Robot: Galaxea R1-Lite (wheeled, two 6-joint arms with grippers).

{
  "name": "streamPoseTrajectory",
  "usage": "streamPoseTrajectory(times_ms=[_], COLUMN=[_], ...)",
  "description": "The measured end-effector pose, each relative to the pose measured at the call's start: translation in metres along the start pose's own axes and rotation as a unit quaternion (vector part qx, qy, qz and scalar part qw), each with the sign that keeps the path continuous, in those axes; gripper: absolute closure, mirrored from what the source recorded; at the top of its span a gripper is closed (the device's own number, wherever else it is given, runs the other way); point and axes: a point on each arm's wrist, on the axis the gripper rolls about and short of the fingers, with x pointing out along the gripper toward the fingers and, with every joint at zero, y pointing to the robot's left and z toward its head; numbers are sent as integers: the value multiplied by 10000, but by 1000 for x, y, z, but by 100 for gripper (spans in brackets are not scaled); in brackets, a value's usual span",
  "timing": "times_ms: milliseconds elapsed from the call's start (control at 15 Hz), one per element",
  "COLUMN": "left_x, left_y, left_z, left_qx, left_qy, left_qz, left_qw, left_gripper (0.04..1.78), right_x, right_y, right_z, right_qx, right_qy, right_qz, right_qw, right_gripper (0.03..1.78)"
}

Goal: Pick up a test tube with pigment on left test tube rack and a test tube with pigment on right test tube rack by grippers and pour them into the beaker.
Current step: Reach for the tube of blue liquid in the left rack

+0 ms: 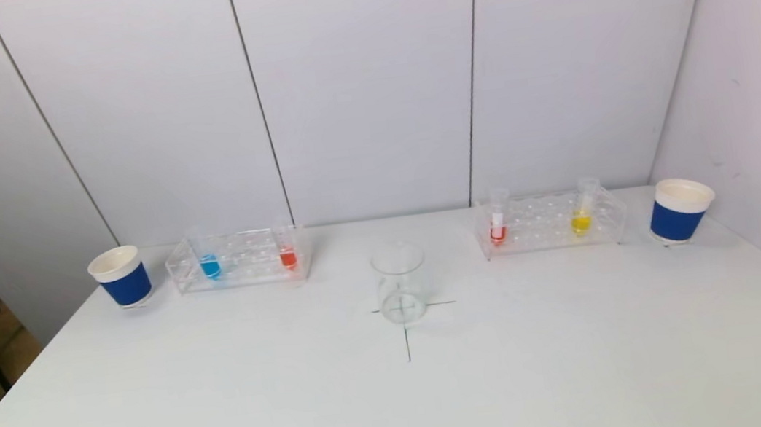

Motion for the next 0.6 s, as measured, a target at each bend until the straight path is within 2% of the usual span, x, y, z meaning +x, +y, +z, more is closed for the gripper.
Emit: streamPoseTrajectory(times_ms=[600], left_x=[0], left_y=[0], left_z=[0], left_qx=[0], left_qy=[0], left_qz=[2], left_qw=[10000], left_gripper=[6], right_x=[0], right_y=[0], right_z=[0], right_qx=[0], right_qy=[0], right_qz=[4], right_qw=[10000], right_gripper=[5])
